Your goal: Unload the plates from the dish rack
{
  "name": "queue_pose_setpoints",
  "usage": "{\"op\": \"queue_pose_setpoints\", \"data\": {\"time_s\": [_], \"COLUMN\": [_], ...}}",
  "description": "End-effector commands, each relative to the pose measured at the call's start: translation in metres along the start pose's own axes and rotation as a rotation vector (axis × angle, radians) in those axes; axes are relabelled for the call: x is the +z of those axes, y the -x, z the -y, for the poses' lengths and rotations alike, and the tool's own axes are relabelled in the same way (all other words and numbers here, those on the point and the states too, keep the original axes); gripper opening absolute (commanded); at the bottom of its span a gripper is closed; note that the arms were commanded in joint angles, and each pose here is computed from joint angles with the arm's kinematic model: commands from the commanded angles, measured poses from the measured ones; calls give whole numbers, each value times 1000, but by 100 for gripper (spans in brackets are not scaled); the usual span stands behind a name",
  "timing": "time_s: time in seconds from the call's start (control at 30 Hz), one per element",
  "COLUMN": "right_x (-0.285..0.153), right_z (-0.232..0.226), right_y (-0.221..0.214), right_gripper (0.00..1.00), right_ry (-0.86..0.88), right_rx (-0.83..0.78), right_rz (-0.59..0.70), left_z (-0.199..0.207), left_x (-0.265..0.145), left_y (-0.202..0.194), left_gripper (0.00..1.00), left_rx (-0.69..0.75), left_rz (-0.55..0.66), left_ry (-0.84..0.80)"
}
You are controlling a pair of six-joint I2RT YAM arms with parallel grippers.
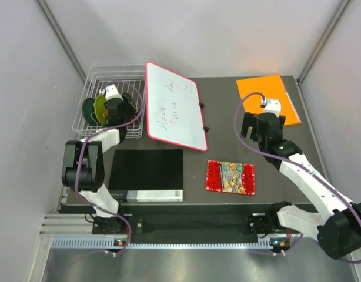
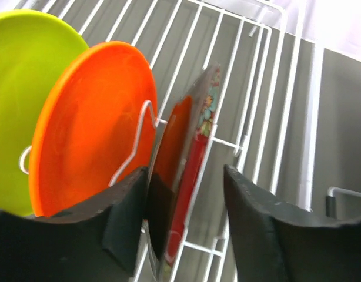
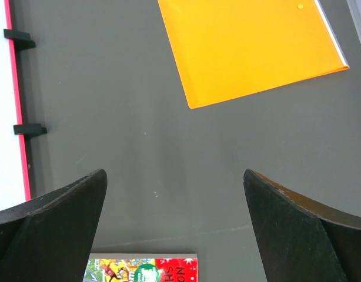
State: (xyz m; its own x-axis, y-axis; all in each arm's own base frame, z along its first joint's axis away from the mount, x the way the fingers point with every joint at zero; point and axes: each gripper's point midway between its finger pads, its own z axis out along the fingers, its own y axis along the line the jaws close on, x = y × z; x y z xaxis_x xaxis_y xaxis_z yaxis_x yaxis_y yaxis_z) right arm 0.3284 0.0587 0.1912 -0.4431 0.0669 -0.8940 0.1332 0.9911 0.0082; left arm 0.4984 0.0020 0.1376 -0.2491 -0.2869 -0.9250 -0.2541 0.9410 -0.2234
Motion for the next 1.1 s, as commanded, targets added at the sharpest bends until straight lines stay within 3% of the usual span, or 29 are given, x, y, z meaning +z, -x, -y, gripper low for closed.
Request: {"op": "queue_pose_setpoints", "data": {"time_s": [0.0, 0.07, 0.1, 0.13, 0.17, 0.57, 0.87, 1.07], "right_x": [6, 7, 8, 8, 9, 7, 9, 6], "right_z": [-1, -1, -1, -1, -1, 0, -3, -6], "right_y": [7, 6, 5, 3, 3, -3, -9, -9], "right_gripper": [100, 100, 100, 100, 100, 100, 100, 100], "right_ry": [-3, -7, -8, -9, -10, -11, -3, 17], "right_rx": [13, 12, 16, 15, 16, 26, 34, 41], "right_rz": [24, 19, 16, 11, 9, -16, -41, -49], "left_z": [12, 10, 10, 10, 10, 11, 3, 1], "left_x": [8, 6, 4, 0, -1, -34, -56, -99], "left_y": [36, 34, 32, 33, 35, 64, 107, 158], "left_gripper": [51, 44, 33, 10, 0, 0, 0, 0], "left_rx": [-19, -22, -22, -24, -25, 113, 214, 226], "left_rz": [116, 119, 116, 119, 122, 210, 298, 397], "left_ry": [-32, -31, -32, -40, -42, -17, 105, 145]}}
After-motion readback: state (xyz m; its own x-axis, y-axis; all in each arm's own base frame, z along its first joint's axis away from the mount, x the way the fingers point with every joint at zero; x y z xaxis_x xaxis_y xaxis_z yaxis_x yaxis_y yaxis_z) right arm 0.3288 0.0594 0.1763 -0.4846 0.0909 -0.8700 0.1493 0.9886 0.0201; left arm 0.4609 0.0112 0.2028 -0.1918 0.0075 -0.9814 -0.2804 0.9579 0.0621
